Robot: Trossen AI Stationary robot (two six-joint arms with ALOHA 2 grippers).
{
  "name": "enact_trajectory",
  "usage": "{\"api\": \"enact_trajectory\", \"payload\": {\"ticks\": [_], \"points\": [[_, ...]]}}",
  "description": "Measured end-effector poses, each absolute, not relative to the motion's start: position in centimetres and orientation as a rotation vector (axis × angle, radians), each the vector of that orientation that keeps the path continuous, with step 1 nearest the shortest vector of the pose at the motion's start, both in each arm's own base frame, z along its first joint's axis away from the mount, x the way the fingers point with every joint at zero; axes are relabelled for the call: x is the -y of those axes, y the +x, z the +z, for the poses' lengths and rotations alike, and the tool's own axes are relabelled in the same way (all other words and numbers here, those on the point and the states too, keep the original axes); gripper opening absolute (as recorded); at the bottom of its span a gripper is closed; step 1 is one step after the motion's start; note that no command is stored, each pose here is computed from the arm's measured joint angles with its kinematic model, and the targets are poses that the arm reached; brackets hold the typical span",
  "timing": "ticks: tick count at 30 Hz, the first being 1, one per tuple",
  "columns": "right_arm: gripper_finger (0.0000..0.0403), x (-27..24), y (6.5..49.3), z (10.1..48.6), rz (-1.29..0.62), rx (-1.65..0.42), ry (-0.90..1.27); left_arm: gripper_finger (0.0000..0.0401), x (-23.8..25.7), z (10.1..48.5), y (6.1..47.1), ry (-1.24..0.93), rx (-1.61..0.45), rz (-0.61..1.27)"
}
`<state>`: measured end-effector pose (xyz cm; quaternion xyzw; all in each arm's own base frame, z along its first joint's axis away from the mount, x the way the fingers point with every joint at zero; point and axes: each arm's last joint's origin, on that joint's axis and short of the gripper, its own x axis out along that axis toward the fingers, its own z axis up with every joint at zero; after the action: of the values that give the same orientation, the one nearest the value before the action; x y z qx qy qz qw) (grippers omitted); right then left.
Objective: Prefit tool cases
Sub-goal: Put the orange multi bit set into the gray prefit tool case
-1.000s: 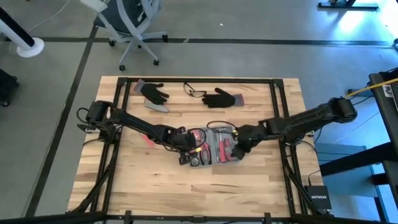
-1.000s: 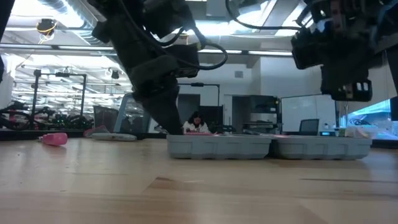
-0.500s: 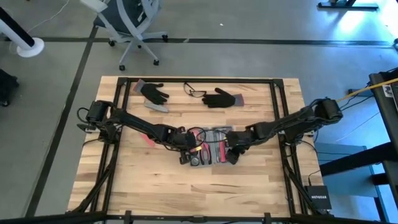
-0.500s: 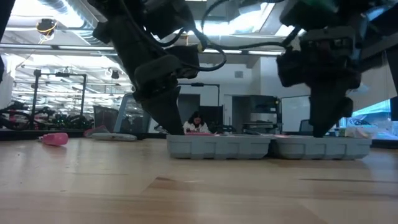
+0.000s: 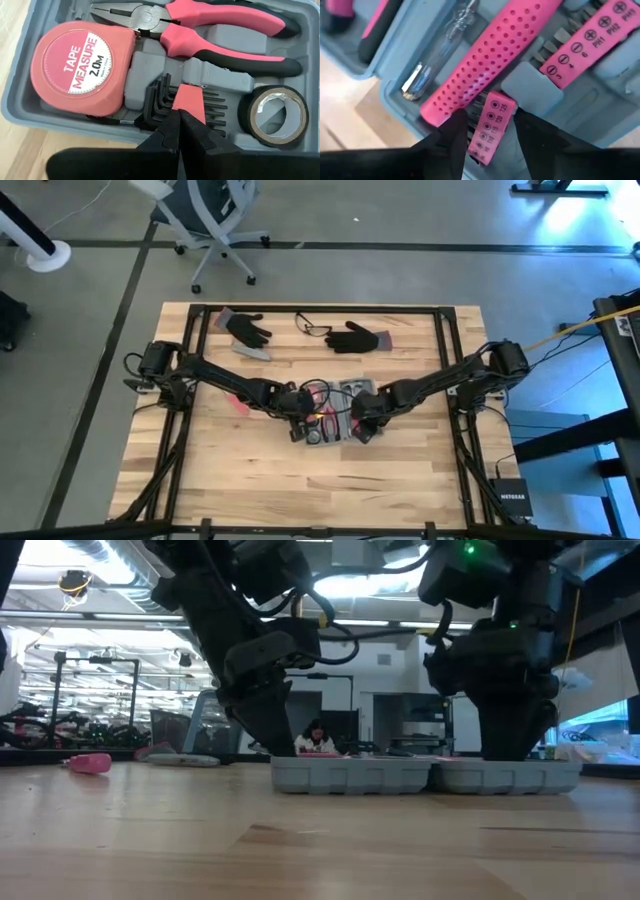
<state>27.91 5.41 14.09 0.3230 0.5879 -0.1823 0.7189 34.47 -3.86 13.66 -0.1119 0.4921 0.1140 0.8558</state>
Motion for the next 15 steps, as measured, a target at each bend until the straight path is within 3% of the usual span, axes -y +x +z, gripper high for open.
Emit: {"api": "enact_trajectory", "payload": {"ticks": [7,12,15], "points": [[0.0128,-5.4,28.0,12.8,-0.452,-1.354,0.718,0.0,3.9,13.7,34.5,-0.226,-1.035,0.233],[0.0049,-5.5,28.3,13.3,-0.456,-1.354,0.721,0.0,3.9,13.7,34.5,-0.213,-1.036,0.225],[0.0041,-5.5,28.7,14.0,-0.43,-1.352,0.698,0.0,3.9,13.7,34.5,-0.214,-1.036,0.225]]}}
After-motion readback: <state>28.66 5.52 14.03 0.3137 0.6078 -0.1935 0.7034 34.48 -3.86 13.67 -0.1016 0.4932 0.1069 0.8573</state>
